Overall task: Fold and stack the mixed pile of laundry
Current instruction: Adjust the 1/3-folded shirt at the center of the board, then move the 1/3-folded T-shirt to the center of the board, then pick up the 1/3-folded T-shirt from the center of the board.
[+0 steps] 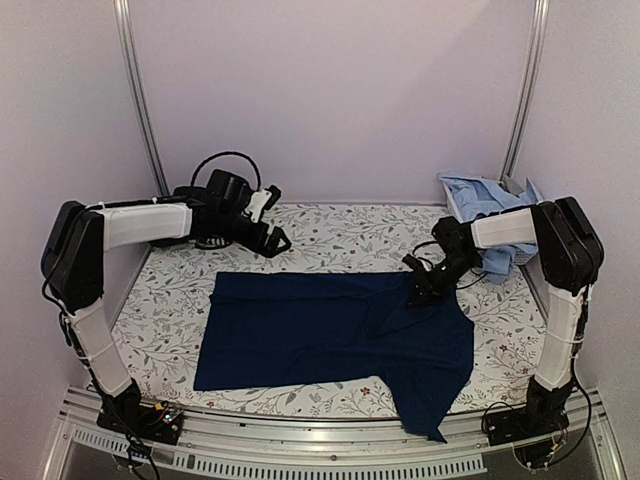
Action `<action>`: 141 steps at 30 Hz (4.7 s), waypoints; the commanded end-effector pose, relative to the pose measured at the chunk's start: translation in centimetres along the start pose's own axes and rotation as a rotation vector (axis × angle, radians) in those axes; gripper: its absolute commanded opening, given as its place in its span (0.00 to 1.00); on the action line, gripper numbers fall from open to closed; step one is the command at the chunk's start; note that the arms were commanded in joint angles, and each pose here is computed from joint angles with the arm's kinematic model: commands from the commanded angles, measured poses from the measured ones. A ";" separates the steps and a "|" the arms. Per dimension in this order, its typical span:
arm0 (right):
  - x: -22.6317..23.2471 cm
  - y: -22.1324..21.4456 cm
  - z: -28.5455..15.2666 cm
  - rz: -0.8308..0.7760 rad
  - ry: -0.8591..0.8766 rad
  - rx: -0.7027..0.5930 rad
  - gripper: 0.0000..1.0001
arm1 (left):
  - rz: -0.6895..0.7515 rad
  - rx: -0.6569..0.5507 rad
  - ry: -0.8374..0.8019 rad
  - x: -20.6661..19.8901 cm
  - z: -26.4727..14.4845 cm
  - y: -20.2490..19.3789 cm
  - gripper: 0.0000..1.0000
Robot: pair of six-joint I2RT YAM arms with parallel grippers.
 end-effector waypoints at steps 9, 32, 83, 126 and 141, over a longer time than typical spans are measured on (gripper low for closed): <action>2.2 -5.8 -3.4 -0.057 0.017 -0.064 0.07 | -0.027 0.012 0.035 0.4 -1.3 -1.3 1.00; 3.5 -4.7 -10.5 0.091 -0.086 -0.233 0.66 | -0.422 0.088 0.125 4.0 -5.4 -7.1 1.00; -8.1 7.1 -9.2 0.266 -0.346 -0.405 0.00 | -0.907 0.140 0.012 11.6 -2.0 -16.3 0.00; 0.3 14.7 -17.4 0.001 -0.007 -0.652 0.53 | -0.880 -0.047 0.266 15.7 -8.9 -10.1 0.67; 5.2 -2.2 -10.9 0.067 -0.010 -0.345 0.51 | -0.973 0.066 0.101 1.9 -12.4 -15.0 0.68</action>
Point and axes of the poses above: each gripper's point midway between its finger pads, its own z axis out along the fingers, its own x axis along the line the jaws close on, y = z × x, the point moved 8 cm from there along -z, back along the fingers, and after that the axes turned 8 degrees about z, right-handed, at the moved point
